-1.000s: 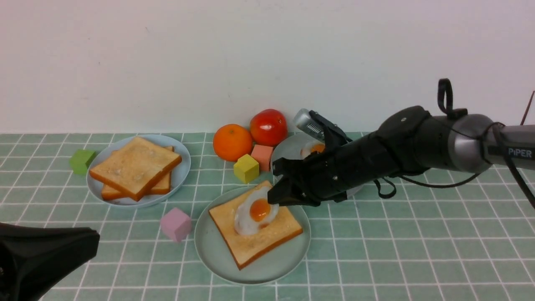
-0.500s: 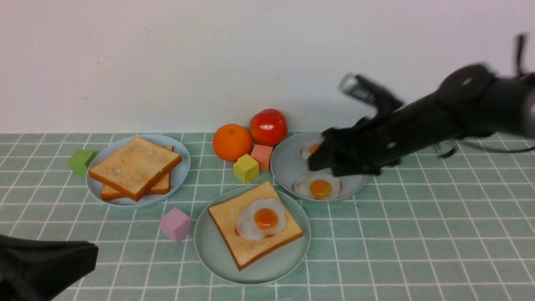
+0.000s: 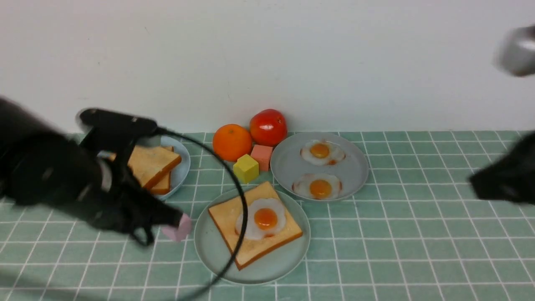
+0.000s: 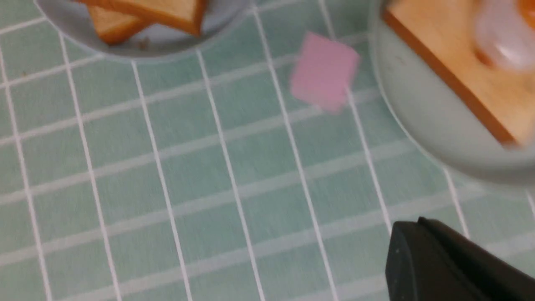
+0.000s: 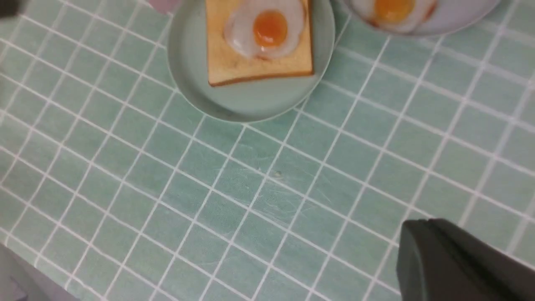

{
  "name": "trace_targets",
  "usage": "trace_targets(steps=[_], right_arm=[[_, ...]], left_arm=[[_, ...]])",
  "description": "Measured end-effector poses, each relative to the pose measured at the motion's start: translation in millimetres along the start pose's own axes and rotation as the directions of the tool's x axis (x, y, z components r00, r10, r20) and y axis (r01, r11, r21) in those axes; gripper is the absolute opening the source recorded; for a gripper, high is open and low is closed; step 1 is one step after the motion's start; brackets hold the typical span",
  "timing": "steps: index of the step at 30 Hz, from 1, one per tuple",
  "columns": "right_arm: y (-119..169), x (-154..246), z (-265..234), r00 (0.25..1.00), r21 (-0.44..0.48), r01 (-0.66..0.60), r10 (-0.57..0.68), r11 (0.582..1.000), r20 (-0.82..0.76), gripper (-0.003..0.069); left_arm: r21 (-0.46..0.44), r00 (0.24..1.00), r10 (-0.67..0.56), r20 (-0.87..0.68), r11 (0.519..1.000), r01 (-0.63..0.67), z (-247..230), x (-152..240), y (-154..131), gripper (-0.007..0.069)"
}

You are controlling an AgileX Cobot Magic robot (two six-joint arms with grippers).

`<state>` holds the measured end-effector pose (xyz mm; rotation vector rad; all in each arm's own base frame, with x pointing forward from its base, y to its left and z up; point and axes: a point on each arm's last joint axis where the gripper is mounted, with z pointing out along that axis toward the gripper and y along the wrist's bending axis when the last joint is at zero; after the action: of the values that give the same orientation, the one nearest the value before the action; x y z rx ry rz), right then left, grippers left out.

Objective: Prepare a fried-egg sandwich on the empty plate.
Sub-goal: Use the left arm to grab a slice of bread

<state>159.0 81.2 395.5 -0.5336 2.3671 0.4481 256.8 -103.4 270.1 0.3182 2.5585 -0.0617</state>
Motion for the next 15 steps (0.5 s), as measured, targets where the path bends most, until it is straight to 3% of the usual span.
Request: trace_targets(steps=[6,9,15], right_arm=[[14.8,53.9,-73.0,0.971,0.031,0.017,-0.024,0.999,0.239,0.0004],[20.2,71.8,-96.4,0.944,0.026,0.014,-0.021,1.0,0.329,0.0004],[22.4,80.4,-106.1,0.932,0.011,-0.018,0.013,1.0,0.362,0.0004]], left_arm=[[-0.036,0.997,-0.068,-0.027,0.997,0.067,63.5,-48.5,48.9,-0.0013],[-0.068,0.999,-0.027,-0.041,0.997,0.025,94.4,-66.0,62.6,-0.0001],[-0.08,0.997,0.055,-0.063,0.995,-0.06,124.1,-79.5,65.8,0.0155]])
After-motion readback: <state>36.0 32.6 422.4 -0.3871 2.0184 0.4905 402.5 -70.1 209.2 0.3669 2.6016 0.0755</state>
